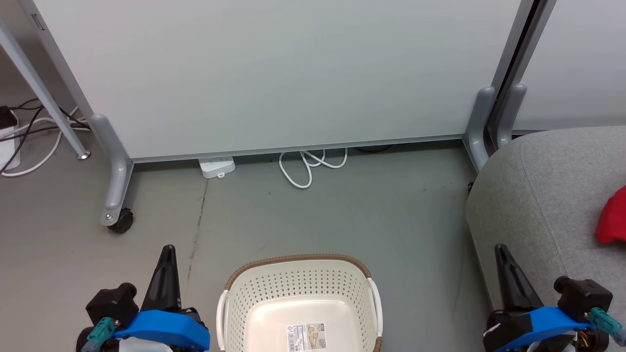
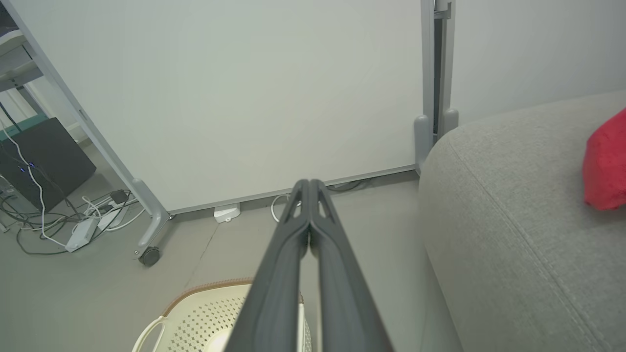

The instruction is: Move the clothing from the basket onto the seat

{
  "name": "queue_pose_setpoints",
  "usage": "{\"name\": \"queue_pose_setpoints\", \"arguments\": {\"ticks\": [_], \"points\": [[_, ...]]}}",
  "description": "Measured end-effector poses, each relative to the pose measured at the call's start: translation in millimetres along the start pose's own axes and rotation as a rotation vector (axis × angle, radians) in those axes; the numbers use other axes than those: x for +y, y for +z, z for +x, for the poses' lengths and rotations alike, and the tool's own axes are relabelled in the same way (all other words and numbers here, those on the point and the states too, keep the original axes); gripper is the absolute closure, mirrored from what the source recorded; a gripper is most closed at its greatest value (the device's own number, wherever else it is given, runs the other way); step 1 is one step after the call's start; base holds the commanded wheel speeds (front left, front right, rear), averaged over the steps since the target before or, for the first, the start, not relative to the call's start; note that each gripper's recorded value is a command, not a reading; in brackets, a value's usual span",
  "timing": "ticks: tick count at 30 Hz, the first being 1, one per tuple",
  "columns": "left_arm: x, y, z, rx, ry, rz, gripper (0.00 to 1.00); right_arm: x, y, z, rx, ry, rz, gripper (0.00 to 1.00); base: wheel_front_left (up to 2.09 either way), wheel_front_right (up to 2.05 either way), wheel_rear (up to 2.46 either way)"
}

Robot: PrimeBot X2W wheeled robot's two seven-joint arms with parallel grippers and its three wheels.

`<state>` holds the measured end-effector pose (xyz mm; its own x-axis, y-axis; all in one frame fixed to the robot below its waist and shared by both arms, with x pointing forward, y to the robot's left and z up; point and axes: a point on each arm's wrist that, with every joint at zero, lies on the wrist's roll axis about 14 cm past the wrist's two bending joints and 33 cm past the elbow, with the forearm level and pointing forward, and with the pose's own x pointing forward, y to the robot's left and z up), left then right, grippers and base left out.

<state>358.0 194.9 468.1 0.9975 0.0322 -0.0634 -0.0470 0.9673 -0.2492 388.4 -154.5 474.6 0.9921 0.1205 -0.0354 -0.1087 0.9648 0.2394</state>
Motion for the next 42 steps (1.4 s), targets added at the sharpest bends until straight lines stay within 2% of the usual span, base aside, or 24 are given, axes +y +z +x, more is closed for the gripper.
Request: {"name": "queue_pose_setpoints", "arguments": {"ticks": [24, 42], "points": [[10, 5, 5, 0.012, 0.060, -0.416, 1.00, -18, 4, -2, 0.000, -0.091, 0.416, 1.00, 0.00, 0.00, 0.00], [10, 10, 11, 0.012, 0.061, -0.655, 1.00, -24, 10, -3, -0.015, -0.115, 0.656, 1.00, 0.00, 0.00, 0.00]]}}
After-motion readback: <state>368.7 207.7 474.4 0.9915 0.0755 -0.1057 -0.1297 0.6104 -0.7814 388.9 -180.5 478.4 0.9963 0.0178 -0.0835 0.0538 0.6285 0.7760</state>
